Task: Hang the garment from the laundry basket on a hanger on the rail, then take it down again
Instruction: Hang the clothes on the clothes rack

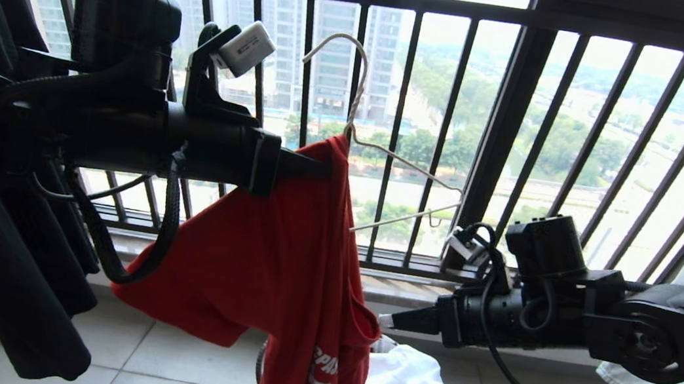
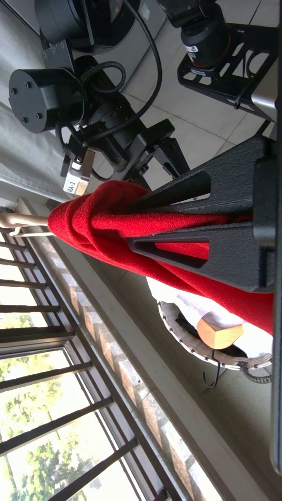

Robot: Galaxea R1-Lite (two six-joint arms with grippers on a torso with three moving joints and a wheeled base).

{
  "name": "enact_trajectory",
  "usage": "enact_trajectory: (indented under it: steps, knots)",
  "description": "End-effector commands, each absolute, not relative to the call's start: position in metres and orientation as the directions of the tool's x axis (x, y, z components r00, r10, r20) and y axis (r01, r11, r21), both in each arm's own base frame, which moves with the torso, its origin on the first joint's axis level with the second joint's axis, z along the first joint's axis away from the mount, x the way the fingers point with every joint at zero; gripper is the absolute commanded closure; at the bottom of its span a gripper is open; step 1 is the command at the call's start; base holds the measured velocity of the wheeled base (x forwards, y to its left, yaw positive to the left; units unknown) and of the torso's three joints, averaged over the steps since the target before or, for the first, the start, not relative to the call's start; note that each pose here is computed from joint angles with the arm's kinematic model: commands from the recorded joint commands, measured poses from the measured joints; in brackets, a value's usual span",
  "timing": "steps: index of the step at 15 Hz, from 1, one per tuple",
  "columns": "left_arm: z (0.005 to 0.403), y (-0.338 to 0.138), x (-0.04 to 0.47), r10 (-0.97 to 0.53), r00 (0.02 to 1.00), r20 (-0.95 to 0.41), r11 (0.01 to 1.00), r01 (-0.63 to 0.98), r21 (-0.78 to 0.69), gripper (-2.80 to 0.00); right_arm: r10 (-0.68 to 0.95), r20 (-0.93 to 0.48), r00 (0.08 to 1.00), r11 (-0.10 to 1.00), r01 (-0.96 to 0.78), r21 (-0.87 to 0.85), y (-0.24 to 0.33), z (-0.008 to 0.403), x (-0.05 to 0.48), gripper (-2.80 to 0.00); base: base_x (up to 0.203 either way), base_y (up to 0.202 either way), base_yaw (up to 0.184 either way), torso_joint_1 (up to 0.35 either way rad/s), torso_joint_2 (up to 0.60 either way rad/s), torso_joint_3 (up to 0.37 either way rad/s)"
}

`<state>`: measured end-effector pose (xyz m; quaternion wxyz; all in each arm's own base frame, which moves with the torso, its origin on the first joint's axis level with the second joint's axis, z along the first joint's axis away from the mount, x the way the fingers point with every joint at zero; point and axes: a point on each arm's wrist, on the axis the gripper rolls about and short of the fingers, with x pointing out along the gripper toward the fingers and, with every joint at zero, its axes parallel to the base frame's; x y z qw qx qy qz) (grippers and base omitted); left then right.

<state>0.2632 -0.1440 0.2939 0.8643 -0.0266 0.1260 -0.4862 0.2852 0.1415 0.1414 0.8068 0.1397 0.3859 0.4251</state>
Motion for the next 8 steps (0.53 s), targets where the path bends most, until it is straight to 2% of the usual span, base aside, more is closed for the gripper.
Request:
enact_trajectory:
  steps: [1, 8]
  knots:
    - [0.297, -0.142, 0.260, -0.849, 0.495, -0.183, 0.523, 0.836, -0.165, 0.00, 0.776, -0.534, 0.334, 0.620, -0.554, 0.555, 0.146, 0.127, 0.292, -2.80, 0.000, 0.000, 0.000, 0.000, 0.00, 0.000]
    - [0.301, -0.139, 0.255, -0.850, 0.498, -0.172, 0.523, 0.838, -0.158, 0.00, 0.766, -0.527, 0.368, 0.638, -0.536, 0.553, 0.158, 0.121, 0.297, -2.80, 0.000, 0.000, 0.000, 0.000, 0.00, 0.000]
